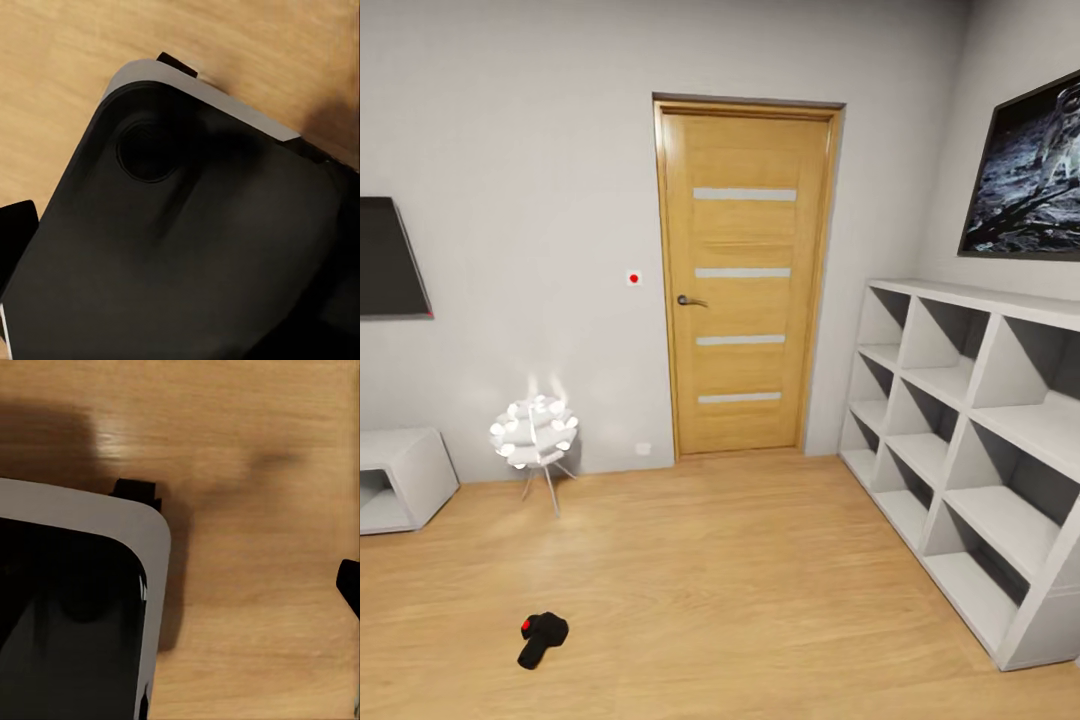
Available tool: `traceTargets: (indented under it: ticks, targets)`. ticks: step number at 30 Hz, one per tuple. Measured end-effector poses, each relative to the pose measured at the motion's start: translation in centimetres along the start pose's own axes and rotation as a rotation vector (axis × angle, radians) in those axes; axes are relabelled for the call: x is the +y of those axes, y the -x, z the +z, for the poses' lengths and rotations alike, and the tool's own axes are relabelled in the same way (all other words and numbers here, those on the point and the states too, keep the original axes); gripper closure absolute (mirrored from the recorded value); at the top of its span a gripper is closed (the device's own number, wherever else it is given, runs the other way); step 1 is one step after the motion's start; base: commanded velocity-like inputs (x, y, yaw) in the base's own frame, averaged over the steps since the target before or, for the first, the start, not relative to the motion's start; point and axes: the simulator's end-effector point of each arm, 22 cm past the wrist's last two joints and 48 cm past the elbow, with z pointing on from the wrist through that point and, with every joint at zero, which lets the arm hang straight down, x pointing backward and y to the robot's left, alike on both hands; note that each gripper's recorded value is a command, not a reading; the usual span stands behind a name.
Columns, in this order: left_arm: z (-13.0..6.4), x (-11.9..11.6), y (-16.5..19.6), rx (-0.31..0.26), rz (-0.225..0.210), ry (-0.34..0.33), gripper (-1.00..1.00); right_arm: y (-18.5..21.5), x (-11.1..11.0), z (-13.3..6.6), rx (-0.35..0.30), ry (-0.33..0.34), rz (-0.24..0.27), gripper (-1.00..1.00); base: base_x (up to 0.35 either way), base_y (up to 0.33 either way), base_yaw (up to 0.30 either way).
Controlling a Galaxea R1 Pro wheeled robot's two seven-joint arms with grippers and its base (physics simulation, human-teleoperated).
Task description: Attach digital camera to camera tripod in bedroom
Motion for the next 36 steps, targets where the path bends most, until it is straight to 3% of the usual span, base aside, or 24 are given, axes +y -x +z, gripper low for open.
traceTargets:
  ticks: [36]
  targets:
    - [0.00,0.18,-0.01,0.000,-0.004,0.008,-1.00,-0.25,0.16,0.01,0.010,0.003,0.007,-1.00,0.323,-0.022,0.000]
